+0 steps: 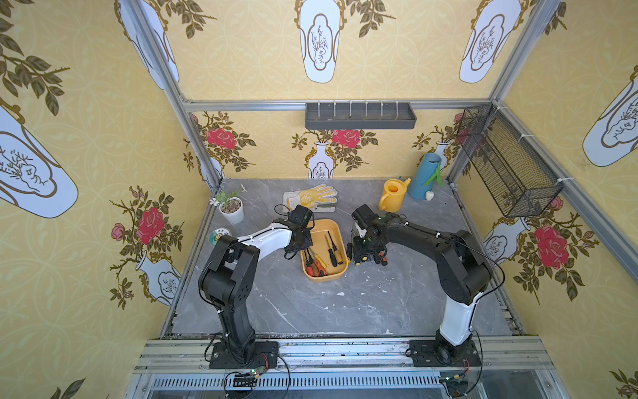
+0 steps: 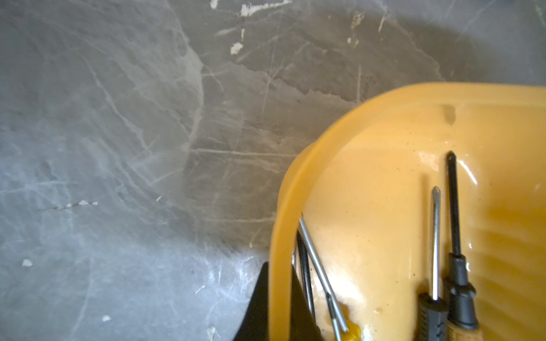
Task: Take out the screwdriver from the storage box
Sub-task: Place the screwdriver at the center of the board.
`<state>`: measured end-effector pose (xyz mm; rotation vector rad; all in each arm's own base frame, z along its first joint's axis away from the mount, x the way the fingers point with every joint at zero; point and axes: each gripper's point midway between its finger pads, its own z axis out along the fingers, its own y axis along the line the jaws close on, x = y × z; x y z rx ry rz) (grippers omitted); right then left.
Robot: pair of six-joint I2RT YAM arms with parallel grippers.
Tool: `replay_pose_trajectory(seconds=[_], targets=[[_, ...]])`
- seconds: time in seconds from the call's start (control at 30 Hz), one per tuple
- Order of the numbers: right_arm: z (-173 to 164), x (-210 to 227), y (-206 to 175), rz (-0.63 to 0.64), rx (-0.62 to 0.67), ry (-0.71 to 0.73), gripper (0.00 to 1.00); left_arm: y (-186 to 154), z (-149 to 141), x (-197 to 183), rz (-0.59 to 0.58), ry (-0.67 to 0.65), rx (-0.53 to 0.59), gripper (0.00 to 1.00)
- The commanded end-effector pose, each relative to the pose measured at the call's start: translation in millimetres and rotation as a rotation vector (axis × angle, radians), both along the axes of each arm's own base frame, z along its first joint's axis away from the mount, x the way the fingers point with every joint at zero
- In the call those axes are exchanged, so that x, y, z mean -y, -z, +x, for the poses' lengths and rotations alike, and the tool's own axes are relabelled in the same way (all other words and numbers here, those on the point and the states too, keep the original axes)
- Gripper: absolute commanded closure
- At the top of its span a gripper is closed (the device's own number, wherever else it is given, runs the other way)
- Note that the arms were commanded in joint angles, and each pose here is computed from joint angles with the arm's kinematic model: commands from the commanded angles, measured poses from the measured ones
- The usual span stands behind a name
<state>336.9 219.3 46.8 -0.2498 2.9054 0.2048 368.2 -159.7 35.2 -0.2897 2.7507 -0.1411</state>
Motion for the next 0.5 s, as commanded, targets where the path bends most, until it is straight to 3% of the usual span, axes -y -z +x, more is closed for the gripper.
replay_pose_trajectory(seconds=[0.0,0.2,0.47], targets=[[1,0,-6,-0.004,0.012,0.007,0.58,10,-11,-5,0.023,0.001,-0.055,1.00],[3,-1,-15,0.000,0.039,0.012,0.54,10,-11,-6,0.024,0.001,-0.054,1.00],[15,-20,-60,0.071,0.181,-0.011,0.49,11,-11,-6,0.021,0.000,-0.054,1.00]])
